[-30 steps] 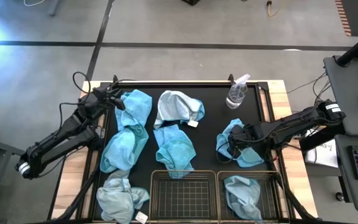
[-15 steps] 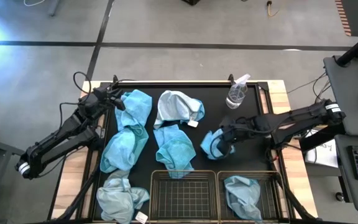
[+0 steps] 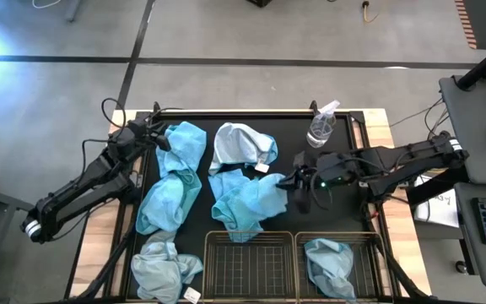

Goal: Sort microfiber towel by color & place in baskets
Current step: Put the blue towel into the left wire basket

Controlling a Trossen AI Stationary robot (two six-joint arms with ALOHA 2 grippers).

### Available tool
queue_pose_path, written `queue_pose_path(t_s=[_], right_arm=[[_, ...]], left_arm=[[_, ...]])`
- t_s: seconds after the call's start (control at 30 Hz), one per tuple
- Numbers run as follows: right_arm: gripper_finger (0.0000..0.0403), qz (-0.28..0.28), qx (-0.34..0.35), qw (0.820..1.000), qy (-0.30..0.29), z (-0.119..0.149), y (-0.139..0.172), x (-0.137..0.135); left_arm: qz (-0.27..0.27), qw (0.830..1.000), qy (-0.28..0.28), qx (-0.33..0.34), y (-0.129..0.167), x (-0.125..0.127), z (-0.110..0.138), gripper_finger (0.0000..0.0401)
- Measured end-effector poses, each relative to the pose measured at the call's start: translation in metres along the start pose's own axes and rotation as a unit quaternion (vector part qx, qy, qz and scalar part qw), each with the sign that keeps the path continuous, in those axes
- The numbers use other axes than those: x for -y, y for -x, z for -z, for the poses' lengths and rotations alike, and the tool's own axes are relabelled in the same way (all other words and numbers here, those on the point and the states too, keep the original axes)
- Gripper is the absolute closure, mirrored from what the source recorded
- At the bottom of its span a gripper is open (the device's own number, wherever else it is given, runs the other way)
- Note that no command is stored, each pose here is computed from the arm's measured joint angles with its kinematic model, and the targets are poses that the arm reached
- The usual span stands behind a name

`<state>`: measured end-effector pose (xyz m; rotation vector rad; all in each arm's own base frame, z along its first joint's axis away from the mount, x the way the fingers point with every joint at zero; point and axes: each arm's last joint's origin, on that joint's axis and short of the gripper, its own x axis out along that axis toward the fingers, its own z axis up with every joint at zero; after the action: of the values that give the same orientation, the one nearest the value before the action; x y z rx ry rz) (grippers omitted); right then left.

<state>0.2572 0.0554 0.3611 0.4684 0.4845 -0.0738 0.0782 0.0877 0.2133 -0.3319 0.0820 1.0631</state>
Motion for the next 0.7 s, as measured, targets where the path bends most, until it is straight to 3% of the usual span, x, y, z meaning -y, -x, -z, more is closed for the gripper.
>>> queue_pose_path(t_s=[0.33,0.7], right_arm=[[0.0394,-0.132,-0.003,0.991,0.031,0.019,-0.022,-0.053],[0.0394,-0.202,-0.015,0.973,0.111,0.026,-0.027,-0.113]], left_arm=[[-0.001,1.0,0.005,-0.001,0.0,0.0,0.001,0.0317],[-0.001,1.0,0.012,-0.004,0.0,-0.001,0.002,0.0317]])
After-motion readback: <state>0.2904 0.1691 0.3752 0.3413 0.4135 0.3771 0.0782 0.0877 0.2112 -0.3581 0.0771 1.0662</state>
